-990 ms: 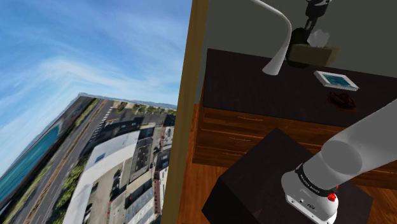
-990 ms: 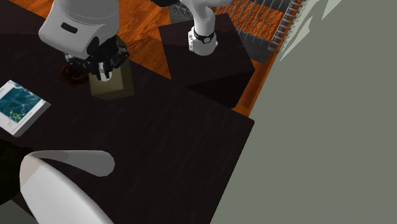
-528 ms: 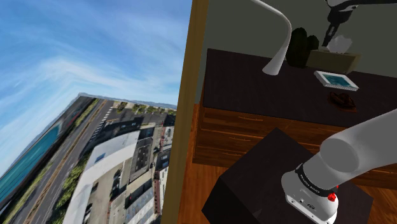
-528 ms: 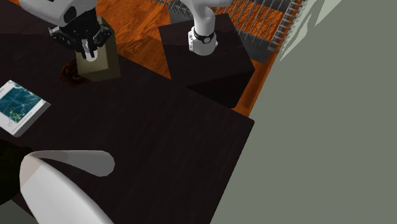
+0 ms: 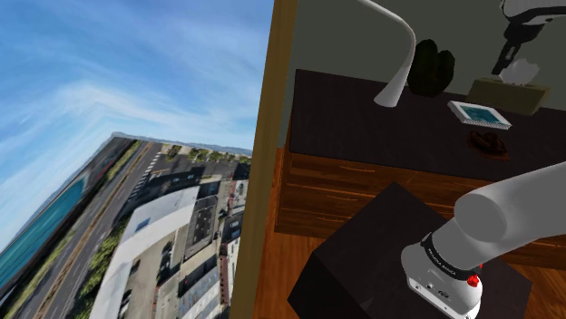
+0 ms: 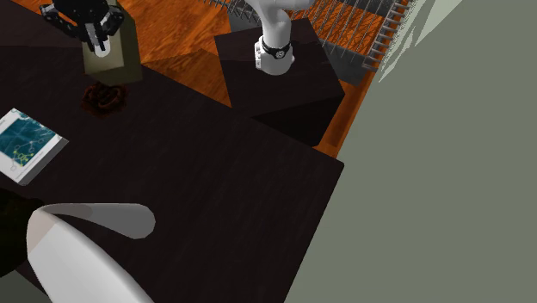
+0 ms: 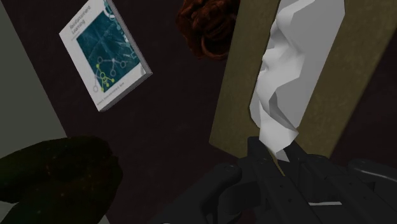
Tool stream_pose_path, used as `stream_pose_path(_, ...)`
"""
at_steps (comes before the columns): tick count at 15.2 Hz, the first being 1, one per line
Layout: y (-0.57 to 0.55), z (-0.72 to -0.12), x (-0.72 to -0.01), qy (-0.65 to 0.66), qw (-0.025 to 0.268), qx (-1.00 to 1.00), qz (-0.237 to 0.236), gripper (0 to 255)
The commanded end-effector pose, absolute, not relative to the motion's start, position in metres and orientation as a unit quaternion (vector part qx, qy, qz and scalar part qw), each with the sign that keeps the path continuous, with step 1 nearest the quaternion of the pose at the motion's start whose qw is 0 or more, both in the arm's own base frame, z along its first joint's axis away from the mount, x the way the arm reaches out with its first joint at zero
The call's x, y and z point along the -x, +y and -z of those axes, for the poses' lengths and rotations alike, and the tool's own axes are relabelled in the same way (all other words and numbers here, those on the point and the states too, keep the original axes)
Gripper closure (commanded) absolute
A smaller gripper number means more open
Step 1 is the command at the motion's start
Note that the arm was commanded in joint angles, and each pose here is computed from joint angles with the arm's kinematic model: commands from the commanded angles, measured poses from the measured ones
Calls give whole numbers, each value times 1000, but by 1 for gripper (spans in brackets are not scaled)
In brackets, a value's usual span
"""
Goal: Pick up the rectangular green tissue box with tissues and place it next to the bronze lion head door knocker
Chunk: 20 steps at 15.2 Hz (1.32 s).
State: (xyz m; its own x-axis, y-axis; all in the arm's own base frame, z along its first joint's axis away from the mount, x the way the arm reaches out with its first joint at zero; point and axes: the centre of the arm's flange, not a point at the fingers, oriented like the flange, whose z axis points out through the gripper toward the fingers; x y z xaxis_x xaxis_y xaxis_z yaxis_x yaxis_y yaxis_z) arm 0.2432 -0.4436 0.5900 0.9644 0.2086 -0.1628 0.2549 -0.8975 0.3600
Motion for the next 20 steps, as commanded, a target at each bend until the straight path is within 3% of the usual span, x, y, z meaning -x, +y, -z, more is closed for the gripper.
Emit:
stream_pose_path(1,-453,-591,-219,120,193,-972,60,255)
stream_pose_path(20,-461,-496,-201,120,193,-972,60,255)
